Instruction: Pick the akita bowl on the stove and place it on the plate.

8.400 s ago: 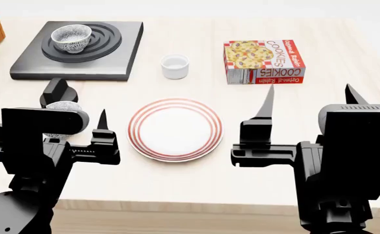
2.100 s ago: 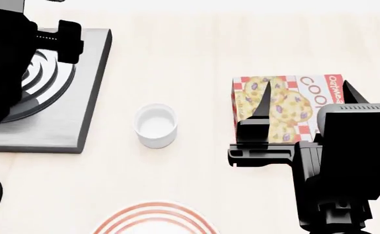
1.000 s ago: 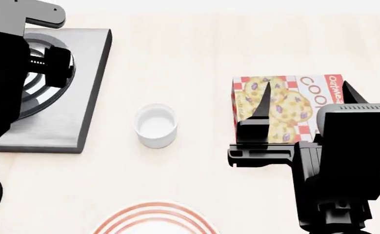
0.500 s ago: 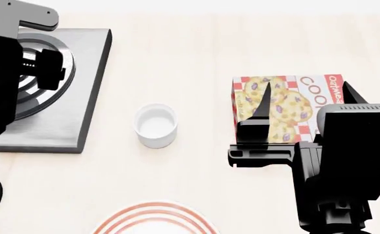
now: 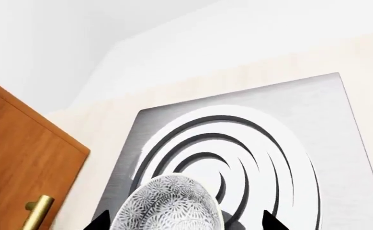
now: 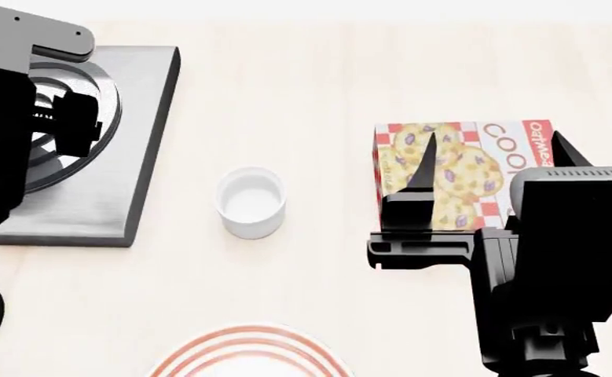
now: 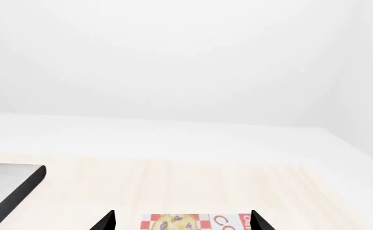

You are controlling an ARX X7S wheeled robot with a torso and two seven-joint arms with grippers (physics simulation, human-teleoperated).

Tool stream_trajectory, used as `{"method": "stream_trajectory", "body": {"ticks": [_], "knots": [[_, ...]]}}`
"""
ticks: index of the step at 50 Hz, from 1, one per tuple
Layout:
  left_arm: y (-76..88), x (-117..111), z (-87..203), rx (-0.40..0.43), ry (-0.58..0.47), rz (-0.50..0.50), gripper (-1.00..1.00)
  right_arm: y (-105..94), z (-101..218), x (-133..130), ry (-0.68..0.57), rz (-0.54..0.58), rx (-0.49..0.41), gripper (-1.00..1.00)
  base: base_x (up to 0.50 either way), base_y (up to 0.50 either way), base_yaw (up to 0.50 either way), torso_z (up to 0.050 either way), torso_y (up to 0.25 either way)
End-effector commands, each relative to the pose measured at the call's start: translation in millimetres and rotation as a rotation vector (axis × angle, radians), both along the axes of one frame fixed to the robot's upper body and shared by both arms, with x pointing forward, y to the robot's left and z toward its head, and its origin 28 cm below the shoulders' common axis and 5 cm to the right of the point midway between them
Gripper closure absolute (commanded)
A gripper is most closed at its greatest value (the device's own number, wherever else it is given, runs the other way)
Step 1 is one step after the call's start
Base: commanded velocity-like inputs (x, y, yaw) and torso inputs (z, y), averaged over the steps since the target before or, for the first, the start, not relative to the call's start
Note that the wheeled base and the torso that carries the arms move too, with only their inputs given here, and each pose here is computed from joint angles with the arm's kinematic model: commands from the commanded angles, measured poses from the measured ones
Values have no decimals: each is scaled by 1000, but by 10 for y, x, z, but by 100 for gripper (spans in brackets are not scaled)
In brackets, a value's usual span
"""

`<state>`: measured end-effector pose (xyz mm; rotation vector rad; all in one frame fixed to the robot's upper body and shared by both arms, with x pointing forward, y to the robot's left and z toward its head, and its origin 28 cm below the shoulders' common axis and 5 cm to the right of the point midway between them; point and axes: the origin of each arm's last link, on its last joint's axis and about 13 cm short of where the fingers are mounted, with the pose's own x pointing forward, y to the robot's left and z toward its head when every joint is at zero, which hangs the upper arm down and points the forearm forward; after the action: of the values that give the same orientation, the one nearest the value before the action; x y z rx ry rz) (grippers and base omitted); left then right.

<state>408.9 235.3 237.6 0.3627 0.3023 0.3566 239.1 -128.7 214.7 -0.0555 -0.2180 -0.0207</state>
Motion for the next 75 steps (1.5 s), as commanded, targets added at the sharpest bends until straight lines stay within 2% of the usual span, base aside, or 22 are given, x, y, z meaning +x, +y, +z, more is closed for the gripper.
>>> {"method": "stream_trajectory", "body": {"ticks": [1, 29, 75], "knots": [[-1, -15, -59, 5, 21, 8, -100, 0, 6, -3, 1, 0, 0, -100, 0, 0, 0, 0, 0], [20, -30, -213, 39, 77, 26, -100, -4, -8, 6, 1, 0, -1, -100, 0, 0, 0, 0, 0], [106, -44, -276, 52, 86, 43, -100, -1, -4, 1, 3, 0, -1, -100, 0, 0, 0, 0, 0]]}}
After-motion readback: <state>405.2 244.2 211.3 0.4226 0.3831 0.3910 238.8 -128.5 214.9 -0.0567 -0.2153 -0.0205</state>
